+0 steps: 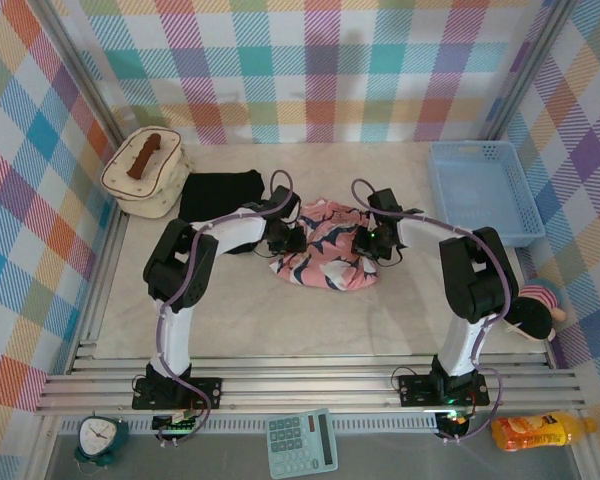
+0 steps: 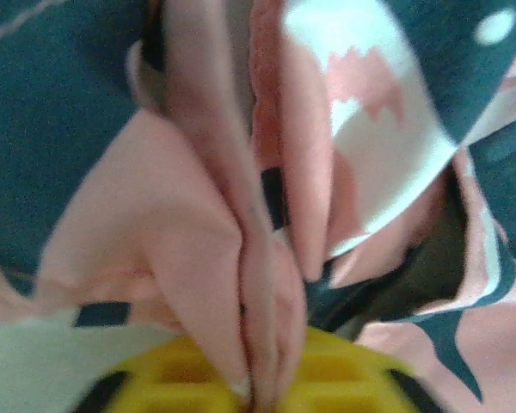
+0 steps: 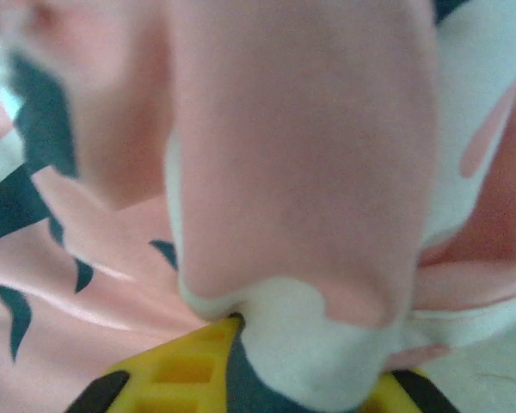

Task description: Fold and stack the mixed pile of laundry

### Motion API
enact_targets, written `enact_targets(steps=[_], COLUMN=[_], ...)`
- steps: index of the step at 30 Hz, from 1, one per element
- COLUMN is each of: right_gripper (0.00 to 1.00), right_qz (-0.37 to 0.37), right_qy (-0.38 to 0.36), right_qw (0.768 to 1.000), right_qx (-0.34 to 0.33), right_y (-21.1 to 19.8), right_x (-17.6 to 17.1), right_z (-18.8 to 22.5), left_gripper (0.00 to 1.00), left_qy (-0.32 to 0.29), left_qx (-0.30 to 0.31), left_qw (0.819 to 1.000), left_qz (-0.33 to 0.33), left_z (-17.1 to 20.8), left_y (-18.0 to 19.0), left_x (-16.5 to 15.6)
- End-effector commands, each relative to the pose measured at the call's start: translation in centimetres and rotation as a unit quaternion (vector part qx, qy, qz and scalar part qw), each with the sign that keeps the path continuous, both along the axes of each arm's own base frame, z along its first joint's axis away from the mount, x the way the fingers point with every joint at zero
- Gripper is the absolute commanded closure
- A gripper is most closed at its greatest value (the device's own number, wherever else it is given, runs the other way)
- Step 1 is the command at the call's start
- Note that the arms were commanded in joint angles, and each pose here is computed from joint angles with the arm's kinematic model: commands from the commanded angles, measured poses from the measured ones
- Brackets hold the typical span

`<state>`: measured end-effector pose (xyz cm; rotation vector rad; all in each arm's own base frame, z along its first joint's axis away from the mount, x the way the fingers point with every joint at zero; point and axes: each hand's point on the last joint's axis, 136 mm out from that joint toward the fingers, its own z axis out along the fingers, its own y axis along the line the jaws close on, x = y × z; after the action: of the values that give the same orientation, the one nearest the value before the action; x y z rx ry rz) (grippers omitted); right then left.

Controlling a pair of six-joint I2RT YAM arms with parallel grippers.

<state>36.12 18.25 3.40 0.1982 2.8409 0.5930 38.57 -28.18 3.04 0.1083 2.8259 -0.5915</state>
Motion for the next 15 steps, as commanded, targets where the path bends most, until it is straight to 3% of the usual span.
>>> enact_targets(steps=[1, 10, 15], right_gripper=[1.00, 1.00, 1.00], right_qz=[0.019, 0.034, 0.048], right_qy=[-0.023, -0.113, -0.136], right_qw=[0.999, 0.989, 0.978], right_qx=[0.032, 0.092, 0.150], right_y=[1.8, 6.8, 11.9], right_x=[1.4, 5.8, 9.7], right_z=[2.6, 10.6, 12.9], left_gripper=[1.00, 1.00, 1.00], left_qy=[-0.019, -0.130, -0.156], left_qx=[0.005, 0.058, 0.106], left_qw=[1.000, 0.990, 0.981], left_qz=[-0.012, 0.014, 0.042], left_z=[2.0, 12.6, 15.3], left_y=[-0.4, 5.9, 11.2], left_x=[1.1, 7.8, 9.8])
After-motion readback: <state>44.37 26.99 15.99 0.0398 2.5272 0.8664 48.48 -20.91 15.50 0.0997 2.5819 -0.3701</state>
